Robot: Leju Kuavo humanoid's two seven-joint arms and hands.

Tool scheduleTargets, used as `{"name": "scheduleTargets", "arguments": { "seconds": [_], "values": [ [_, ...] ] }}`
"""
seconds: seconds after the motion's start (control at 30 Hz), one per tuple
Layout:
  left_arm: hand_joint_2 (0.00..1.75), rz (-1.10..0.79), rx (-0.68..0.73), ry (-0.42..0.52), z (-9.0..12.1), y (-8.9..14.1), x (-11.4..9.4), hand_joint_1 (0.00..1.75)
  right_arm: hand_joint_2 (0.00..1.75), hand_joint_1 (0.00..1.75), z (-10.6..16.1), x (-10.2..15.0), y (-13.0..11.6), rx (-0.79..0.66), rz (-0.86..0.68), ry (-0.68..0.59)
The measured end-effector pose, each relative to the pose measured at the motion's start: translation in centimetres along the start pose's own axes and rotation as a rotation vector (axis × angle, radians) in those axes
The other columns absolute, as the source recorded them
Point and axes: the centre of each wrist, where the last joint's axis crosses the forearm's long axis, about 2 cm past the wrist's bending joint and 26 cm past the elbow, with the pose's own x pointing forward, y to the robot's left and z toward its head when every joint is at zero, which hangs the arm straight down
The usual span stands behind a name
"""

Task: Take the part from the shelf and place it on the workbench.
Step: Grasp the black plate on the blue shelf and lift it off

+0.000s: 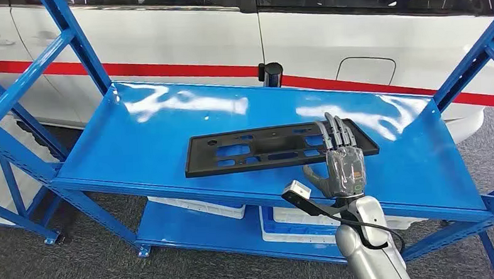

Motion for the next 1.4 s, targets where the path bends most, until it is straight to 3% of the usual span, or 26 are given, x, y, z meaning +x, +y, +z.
{"name": "scheduleTargets", "arguments": {
  "seconds": [0.83, 1.4],
  "values": [
    [0.00, -0.019, -0.010, 0.006, -0.1, 0.0, 0.4, 0.00, 1.75, 0.00, 1.8, 1.2, 2.4, 0.104, 0.057, -0.054],
    [0.00, -0.078, -0.049, -0.004, -0.5, -0.4, 1.3, 0.00, 1.75, 0.00, -0.2, 2.8, 3.4, 0.117, 0.080, -0.025]
  ]
}}
